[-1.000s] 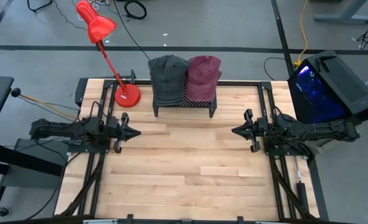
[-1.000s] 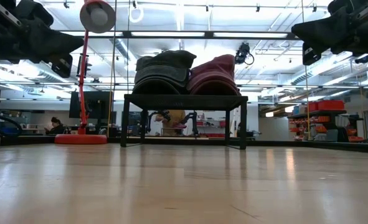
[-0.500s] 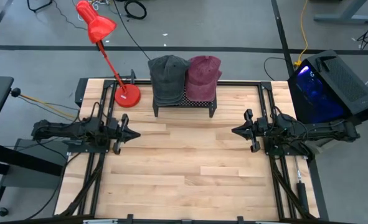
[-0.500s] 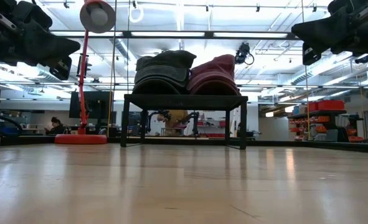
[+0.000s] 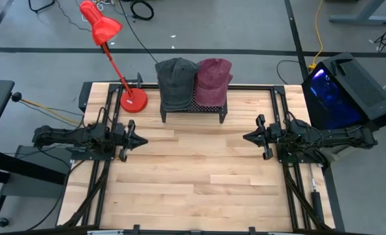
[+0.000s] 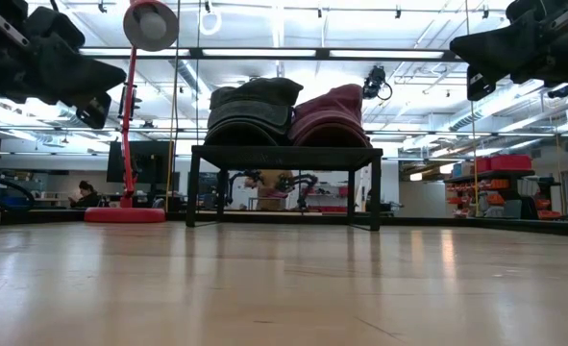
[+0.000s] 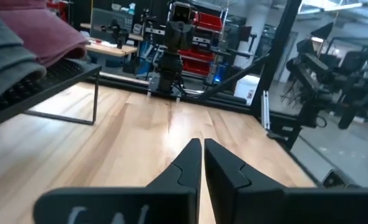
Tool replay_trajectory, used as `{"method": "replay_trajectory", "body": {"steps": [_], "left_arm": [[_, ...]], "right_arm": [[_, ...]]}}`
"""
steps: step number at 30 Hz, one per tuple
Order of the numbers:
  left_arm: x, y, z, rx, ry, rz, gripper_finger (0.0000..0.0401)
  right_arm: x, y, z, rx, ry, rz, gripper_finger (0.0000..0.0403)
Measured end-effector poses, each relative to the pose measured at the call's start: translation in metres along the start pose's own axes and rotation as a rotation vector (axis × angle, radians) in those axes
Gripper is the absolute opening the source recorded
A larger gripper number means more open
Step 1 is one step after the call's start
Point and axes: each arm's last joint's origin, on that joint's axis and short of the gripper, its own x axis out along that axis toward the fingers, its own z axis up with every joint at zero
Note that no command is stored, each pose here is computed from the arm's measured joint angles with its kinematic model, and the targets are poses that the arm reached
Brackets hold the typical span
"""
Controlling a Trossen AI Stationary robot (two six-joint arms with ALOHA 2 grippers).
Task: Pick & Place hat
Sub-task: Return to Home Position
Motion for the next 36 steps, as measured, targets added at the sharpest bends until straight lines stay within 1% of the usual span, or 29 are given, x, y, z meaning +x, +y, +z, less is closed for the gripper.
{"method": "replay_trajectory", "body": {"steps": [4,7,27,31,36], "left_arm": [[0.000,0.000,0.002,-0.071,-0.023,0.002,0.0030],[0.000,0.000,0.003,-0.101,-0.035,0.004,0.0031],[0.000,-0.001,0.004,-0.102,-0.048,-0.003,0.0032],[0.000,-0.001,0.004,-0.102,-0.048,-0.003,0.0032],[0.000,-0.001,0.004,-0.103,-0.049,-0.004,0.0032]], "right_arm": [[0.000,0.000,0.000,0.000,0.000,0.000,0.0022],[0.000,0.000,0.000,0.000,0.000,0.000,0.0023],[0.000,0.000,0.000,0.000,-0.003,0.001,0.0022],[-0.003,0.000,0.003,0.006,-0.029,0.002,0.0023],[-0.010,0.001,0.011,0.016,-0.103,0.007,0.0023]]}}
